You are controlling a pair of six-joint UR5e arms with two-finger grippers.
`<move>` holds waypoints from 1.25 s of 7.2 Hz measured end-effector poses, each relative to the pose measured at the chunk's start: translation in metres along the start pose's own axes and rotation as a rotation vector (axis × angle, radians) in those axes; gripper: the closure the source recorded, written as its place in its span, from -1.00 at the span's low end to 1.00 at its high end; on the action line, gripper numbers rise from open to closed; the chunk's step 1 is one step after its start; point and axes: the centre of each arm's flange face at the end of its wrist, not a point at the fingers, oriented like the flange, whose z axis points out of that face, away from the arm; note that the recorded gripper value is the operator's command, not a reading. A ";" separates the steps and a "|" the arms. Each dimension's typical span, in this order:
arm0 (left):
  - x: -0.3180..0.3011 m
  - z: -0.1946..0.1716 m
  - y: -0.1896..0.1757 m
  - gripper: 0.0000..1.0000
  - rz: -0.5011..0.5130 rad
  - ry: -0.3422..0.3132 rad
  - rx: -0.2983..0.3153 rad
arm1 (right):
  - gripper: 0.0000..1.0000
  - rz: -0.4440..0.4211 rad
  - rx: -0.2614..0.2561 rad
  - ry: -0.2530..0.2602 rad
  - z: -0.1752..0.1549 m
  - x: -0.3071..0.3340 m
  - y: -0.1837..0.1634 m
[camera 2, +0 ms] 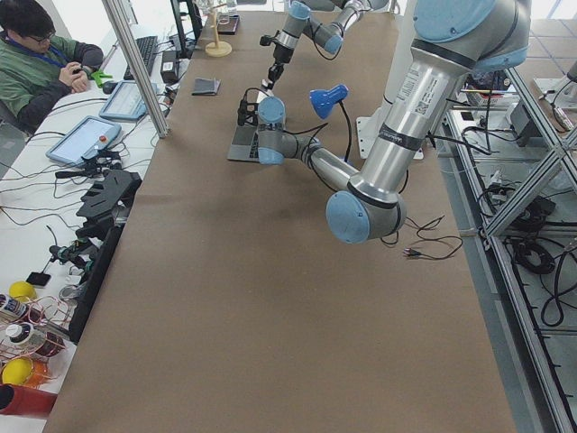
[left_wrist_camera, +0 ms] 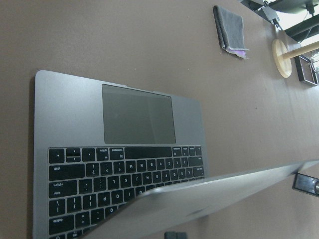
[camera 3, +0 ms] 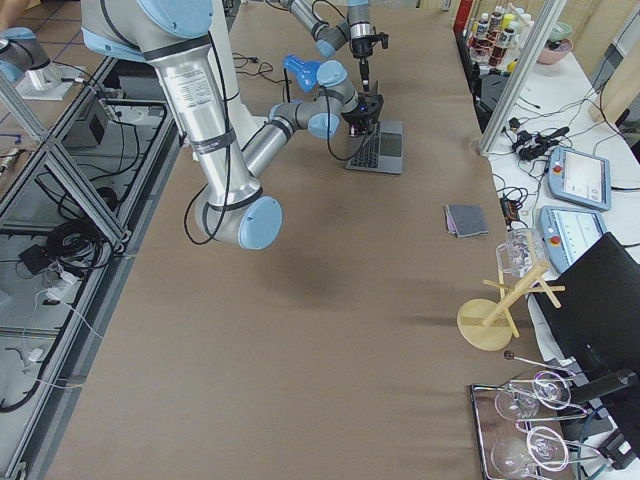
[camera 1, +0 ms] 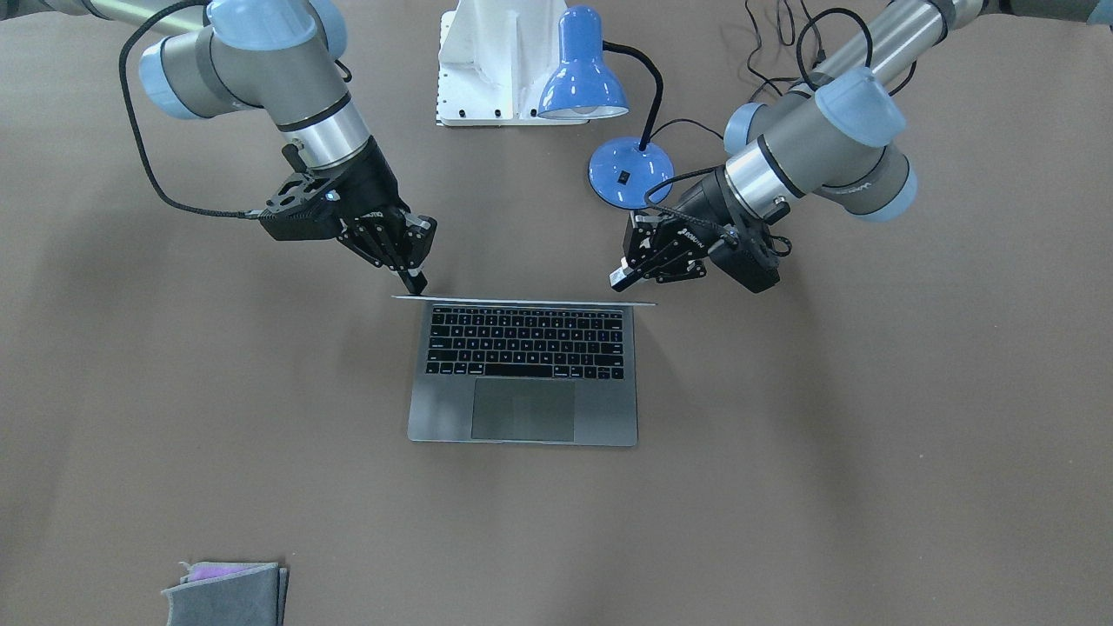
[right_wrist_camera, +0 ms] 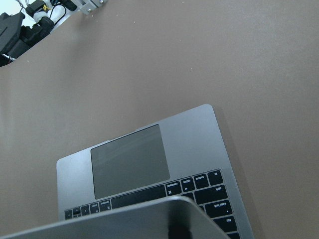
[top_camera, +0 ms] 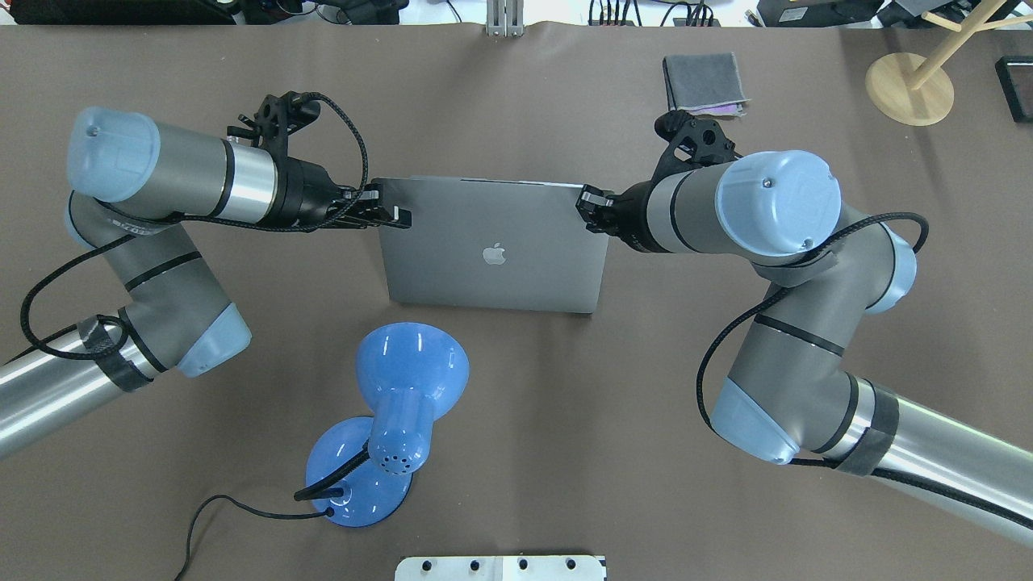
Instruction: Close laptop
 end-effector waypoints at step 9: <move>-0.045 0.098 -0.074 1.00 0.049 -0.328 0.166 | 1.00 0.017 0.065 0.173 0.106 0.014 -0.024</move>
